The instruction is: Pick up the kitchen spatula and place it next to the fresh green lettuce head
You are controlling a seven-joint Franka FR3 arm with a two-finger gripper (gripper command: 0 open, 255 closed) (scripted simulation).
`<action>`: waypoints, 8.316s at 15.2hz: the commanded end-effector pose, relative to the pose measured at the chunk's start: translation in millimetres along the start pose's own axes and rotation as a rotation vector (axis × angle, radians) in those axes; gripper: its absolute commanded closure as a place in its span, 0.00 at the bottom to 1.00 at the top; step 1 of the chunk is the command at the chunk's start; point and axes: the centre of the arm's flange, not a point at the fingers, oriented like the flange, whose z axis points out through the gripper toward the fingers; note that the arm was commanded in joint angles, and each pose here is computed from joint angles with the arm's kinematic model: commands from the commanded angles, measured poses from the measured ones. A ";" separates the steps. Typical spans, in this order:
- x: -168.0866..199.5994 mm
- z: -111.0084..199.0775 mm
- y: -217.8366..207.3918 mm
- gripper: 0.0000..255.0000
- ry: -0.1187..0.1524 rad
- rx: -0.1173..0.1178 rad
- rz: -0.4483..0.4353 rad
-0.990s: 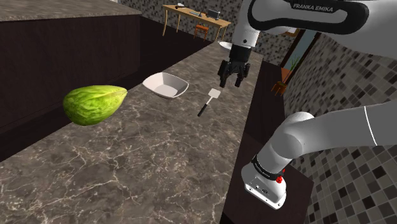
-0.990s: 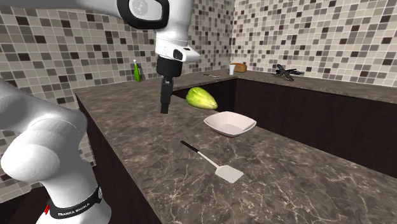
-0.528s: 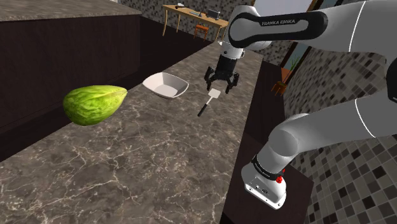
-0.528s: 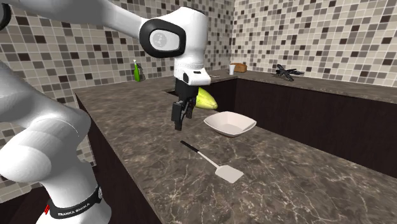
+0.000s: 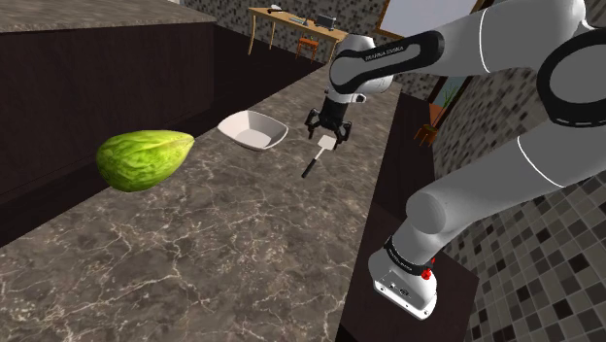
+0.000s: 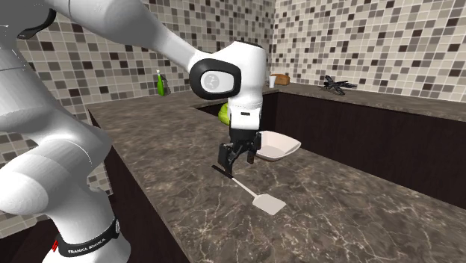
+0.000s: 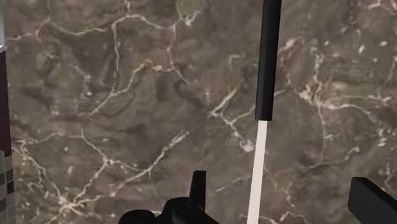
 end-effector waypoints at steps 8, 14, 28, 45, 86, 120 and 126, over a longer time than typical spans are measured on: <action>4.4 44.1 0.1 0.00 0.006 0.003 0.039; 4.4 44.1 0.1 0.00 0.006 0.003 0.039; 3.2 28.3 0.1 1.00 0.006 0.003 0.039; -3.3 -61.2 0.2 1.00 0.006 0.003 0.039; -285.0 -139.8 -92.3 1.00 0.006 0.003 0.039; -482.7 -35.7 -161.3 1.00 0.006 0.003 0.039; -480.4 -4.1 -161.3 1.00 0.006 0.003 0.039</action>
